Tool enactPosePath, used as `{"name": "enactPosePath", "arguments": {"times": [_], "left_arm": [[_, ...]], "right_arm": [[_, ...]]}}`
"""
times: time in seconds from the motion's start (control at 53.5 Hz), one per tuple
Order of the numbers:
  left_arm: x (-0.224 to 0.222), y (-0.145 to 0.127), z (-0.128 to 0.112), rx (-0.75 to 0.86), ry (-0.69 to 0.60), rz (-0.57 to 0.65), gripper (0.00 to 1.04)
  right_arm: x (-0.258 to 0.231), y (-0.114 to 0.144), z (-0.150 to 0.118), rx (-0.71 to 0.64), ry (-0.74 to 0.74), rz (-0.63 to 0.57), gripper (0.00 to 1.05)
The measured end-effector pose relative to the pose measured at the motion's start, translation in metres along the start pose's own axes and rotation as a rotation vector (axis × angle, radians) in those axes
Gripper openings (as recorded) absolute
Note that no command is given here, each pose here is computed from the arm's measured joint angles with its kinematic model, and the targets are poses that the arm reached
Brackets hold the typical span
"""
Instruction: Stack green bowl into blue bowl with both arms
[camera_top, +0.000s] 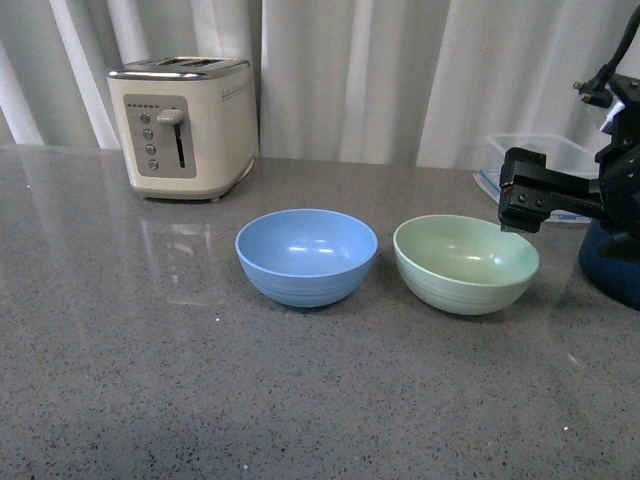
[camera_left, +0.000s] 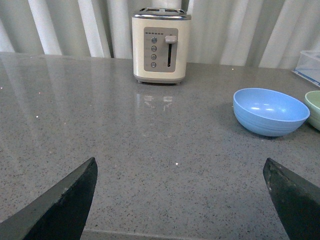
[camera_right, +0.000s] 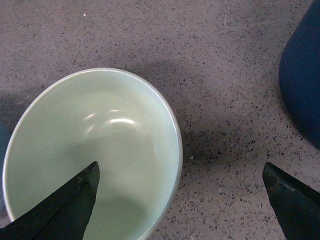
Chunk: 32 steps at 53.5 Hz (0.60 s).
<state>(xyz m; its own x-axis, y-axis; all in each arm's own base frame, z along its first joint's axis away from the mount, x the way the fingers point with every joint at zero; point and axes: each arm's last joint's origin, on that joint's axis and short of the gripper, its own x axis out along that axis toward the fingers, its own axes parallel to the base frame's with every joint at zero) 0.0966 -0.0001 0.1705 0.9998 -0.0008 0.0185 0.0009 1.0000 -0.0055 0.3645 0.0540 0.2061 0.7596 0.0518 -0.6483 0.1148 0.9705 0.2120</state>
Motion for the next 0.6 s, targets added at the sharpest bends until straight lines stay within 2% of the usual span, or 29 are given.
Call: {"name": "enactPosePath", "arguments": {"times": [0.299, 0.467, 0.598], "left_arm": [[0.0, 0.0, 0.0, 0.0, 0.0, 0.0, 0.98], [0.0, 0.0, 0.0, 0.0, 0.0, 0.0, 0.98], [0.0, 0.0, 0.0, 0.0, 0.0, 0.0, 0.98]], "right_arm": [[0.035, -0.011, -0.003, 0.014, 0.034, -0.074, 0.95], [0.046, -0.013, -0.006, 0.014, 0.048, -0.095, 0.7], [0.05, -0.013, -0.006, 0.014, 0.052, -0.098, 0.46]]}}
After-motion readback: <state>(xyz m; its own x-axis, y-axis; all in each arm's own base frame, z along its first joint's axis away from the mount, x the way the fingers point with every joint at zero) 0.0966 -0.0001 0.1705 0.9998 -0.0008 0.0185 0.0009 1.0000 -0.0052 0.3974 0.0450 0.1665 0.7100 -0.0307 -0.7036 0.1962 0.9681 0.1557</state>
